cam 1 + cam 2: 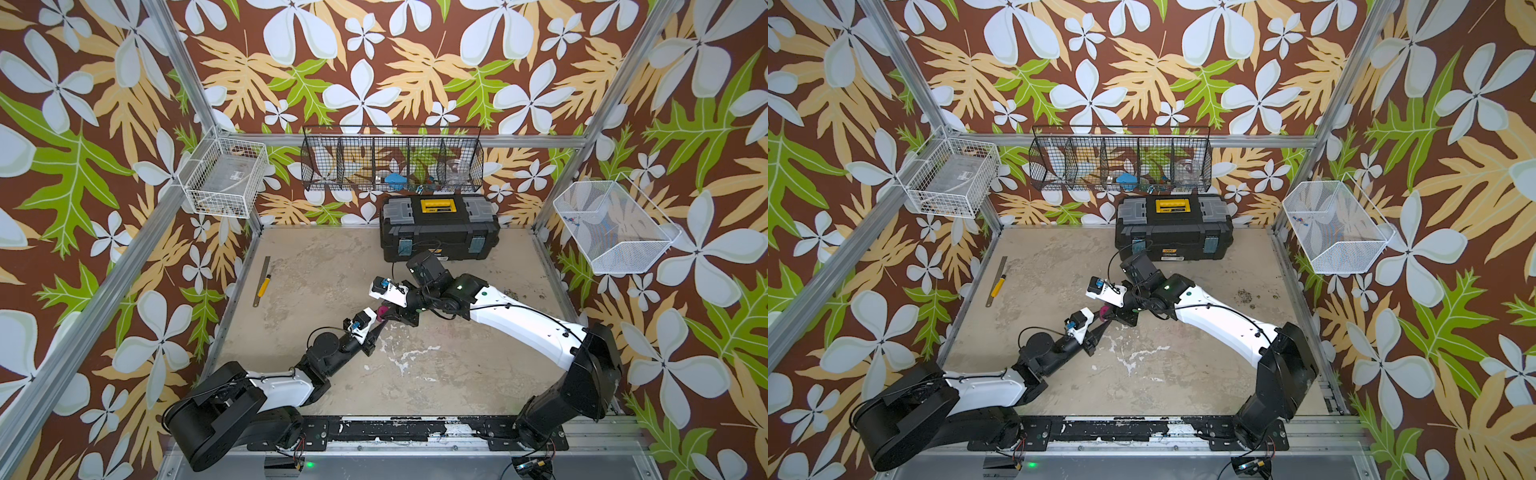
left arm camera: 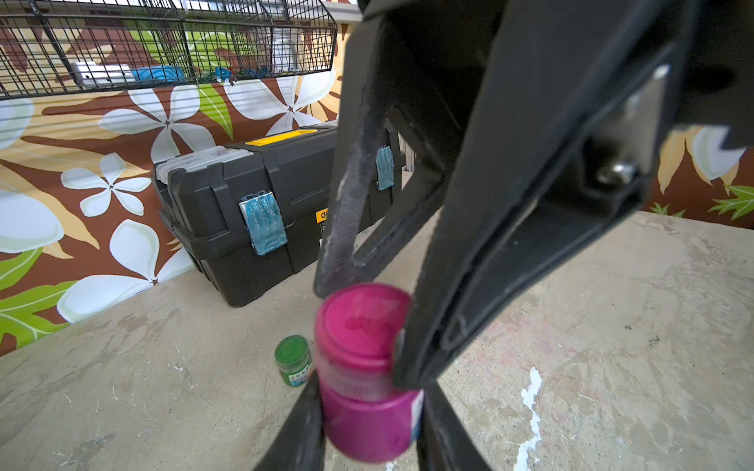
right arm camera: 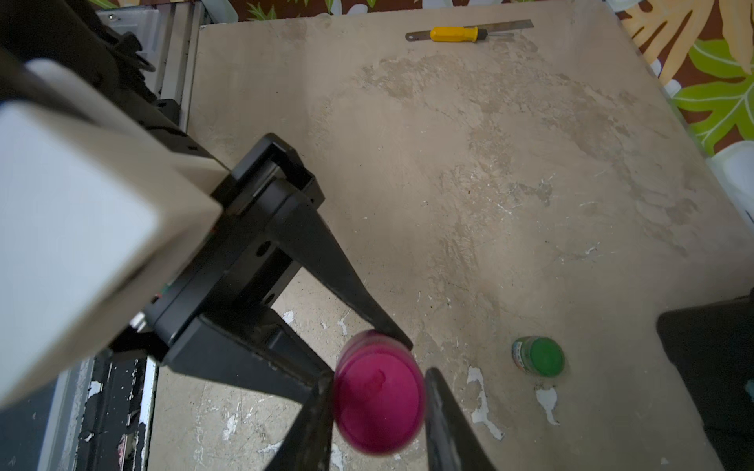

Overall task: Close the paint jar lid
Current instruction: Screw the lid onto the paint jar.

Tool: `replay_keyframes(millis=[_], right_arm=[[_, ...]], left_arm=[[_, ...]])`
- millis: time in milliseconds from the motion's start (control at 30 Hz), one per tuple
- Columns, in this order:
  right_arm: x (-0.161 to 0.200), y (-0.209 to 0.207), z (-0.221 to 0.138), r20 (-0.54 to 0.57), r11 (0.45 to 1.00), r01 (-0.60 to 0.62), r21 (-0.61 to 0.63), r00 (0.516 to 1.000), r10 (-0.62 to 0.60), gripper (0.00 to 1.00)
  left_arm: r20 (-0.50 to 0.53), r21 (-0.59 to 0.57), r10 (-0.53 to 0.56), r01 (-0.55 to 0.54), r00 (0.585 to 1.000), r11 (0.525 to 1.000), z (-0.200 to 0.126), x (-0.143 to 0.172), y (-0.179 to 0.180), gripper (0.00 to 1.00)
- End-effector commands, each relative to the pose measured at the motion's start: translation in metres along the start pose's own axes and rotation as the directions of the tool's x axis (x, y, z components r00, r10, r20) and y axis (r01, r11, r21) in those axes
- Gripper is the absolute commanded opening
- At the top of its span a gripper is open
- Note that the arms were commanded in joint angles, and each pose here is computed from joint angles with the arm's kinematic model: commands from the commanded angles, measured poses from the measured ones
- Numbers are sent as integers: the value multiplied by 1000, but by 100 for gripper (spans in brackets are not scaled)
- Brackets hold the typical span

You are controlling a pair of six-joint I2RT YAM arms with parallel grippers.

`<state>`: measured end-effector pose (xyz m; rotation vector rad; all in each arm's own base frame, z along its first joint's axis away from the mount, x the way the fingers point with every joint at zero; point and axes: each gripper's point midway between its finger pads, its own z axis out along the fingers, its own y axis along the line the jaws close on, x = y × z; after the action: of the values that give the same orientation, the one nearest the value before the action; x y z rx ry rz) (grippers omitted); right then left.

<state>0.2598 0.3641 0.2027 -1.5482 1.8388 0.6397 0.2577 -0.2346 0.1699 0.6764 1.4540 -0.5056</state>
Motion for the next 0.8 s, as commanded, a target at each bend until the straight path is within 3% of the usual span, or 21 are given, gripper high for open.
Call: replay_keyframes(millis=[0,267,500,667,767], right_arm=[[-6,-14,3,17,984,-150,93,989,149,9],[1,-20,8,-5,880,-411,236,905,424,8],[11,-7,21,-39,715,-656,242,730,682,7],[8,6,32,-64,652,-724,227,656,752,7],[0,12,34,-71,644,-734,217,646,760,9]], left_arm=[[65,20,6,-7,998,1000,0,-17,-3,4],[66,21,5,-6,998,1000,1,-17,-3,4],[64,20,6,-7,998,1000,0,-16,-3,4],[64,21,4,-6,998,1000,0,-16,-3,4],[64,22,4,-6,998,1000,0,-16,-3,4]])
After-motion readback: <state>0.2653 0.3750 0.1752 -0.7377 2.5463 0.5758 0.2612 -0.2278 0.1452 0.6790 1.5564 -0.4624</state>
